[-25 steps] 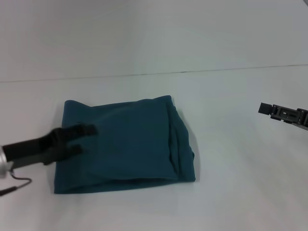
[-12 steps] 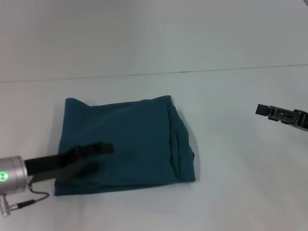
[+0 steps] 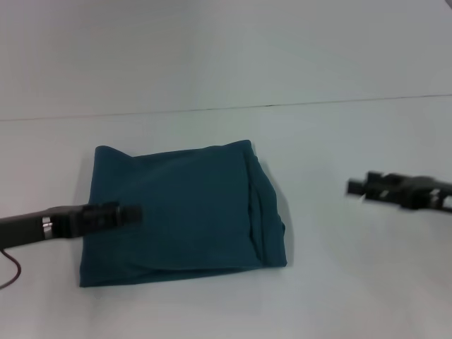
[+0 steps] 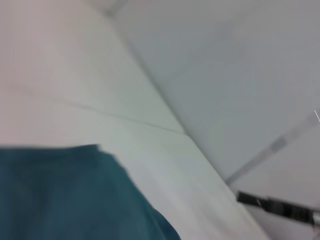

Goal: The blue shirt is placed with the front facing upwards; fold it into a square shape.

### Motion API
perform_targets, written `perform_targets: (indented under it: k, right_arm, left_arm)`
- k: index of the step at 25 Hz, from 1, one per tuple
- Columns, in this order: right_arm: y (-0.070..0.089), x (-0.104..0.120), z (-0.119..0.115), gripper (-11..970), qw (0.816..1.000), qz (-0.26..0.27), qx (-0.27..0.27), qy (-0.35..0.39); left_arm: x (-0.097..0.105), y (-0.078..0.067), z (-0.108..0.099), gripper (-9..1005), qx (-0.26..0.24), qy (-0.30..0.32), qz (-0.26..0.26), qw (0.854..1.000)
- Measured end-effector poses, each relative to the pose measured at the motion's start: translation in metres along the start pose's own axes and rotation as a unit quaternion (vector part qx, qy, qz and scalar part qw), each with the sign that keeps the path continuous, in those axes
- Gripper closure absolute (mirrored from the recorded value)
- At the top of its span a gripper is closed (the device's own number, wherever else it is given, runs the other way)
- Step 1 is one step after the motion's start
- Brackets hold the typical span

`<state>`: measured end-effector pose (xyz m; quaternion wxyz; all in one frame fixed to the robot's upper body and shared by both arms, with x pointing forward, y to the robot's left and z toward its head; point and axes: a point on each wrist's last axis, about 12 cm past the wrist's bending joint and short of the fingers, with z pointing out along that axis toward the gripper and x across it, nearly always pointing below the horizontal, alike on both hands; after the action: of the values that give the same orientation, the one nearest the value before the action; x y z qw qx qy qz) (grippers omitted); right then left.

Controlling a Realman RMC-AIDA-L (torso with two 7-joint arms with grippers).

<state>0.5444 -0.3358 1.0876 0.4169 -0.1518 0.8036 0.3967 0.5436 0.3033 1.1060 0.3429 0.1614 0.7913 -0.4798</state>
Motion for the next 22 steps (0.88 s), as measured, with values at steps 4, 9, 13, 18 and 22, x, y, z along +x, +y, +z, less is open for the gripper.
perform_targets:
  k: [4,9,13,18,22]
  right_arm:
    - [0.013,0.007,0.020,61,0.998,-0.055,-0.032,0.027]
    - [0.028,0.015,0.043,61,0.992,-0.100,-0.067,0.049]
    - [0.041,0.021,0.062,61,0.987,-0.100,-0.097,0.078]
    - [0.054,0.027,0.076,61,0.980,-0.085,-0.143,0.106]
    - [0.061,0.030,0.081,61,0.975,-0.082,-0.169,0.120]
  left_arm:
    - [0.012,-0.004,0.002,49,0.013,-0.004,0.101,0.995]
    - [0.027,-0.009,0.005,49,0.028,-0.004,0.167,0.986]
    - [0.036,-0.012,0.003,48,0.045,0.003,0.184,0.982]
    - [0.045,-0.014,0.004,48,0.058,0.028,0.184,0.981]
    - [0.049,-0.014,0.006,48,0.066,0.061,0.183,0.979]
